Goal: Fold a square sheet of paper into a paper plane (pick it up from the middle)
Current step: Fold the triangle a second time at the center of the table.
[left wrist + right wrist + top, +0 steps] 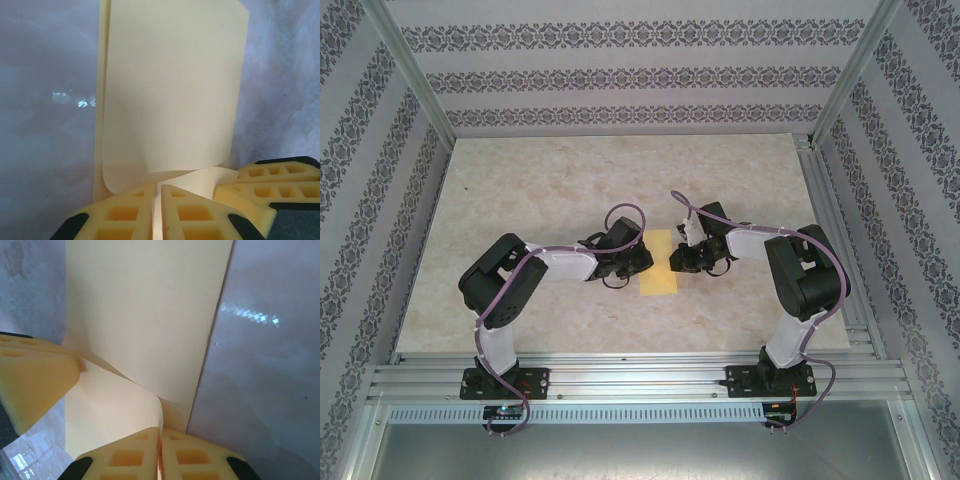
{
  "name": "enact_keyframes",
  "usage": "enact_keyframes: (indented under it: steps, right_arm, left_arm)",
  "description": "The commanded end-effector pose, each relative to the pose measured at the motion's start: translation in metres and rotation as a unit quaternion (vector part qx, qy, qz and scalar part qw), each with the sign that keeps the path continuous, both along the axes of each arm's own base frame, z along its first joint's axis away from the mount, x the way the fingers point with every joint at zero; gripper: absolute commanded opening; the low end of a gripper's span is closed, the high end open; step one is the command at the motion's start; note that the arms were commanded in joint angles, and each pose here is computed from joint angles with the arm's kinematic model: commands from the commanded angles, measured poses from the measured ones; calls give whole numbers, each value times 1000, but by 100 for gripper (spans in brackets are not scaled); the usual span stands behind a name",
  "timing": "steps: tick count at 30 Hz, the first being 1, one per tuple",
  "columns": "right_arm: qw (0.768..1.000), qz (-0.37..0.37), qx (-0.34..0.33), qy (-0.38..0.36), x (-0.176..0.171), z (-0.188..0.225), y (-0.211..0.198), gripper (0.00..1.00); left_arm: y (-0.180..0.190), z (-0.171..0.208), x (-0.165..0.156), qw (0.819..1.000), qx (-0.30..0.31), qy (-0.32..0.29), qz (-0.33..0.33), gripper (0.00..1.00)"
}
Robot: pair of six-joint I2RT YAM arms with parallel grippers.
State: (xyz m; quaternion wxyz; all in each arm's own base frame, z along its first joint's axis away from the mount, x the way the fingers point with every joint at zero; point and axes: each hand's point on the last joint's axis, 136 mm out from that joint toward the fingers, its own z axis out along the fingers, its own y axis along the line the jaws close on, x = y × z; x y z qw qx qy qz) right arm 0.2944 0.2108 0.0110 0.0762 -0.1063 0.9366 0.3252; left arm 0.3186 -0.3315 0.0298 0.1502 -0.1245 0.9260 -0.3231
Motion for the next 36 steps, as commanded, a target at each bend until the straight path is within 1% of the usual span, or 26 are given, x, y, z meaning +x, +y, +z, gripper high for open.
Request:
enact_keyframes:
  steps: [1,6,12,18,24,25,28,30,32,33,36]
  right_arm:
    - [999,4,-46,18,-9,-24,-10,10]
    - [999,4,-47,19,-10,-25,-10,10]
    - [999,4,-46,18,-10,-24,-10,10]
    - [999,4,-46,19,-10,-24,-10,10]
    - [999,7,-44,17,-9,-22,-9,11]
    - [999,7,-44,17,-9,-19,-9,13]
    - [999,-1,-41,-9,-4,3,-10,17]
    - [998,-12,-55,-30,0,19,-16,25]
    - [995,-29,-79,-48,2,32,-26,27]
    - [995,-33,-78,-50,0,35,-27,28]
    - [997,-25,-49,-54,-11,46,-12,26]
  left_arm:
    - [1,29,15,999,-2,-40,-4,14]
    - [3,13,13,1000,4,-22,-3,14]
    - [17,-20,3,999,37,7,10,13]
    - [25,-46,-7,998,46,30,15,12]
    - [24,-43,-7,999,43,30,14,12]
    - [24,-42,-7,998,45,29,13,12]
    - [24,-39,-6,999,45,27,12,11]
    - [23,-38,-6,999,44,27,11,11]
    - [22,-37,-6,999,41,26,10,11]
    - [21,-37,-6,999,39,26,8,11]
    - [21,-35,-5,999,39,24,8,11]
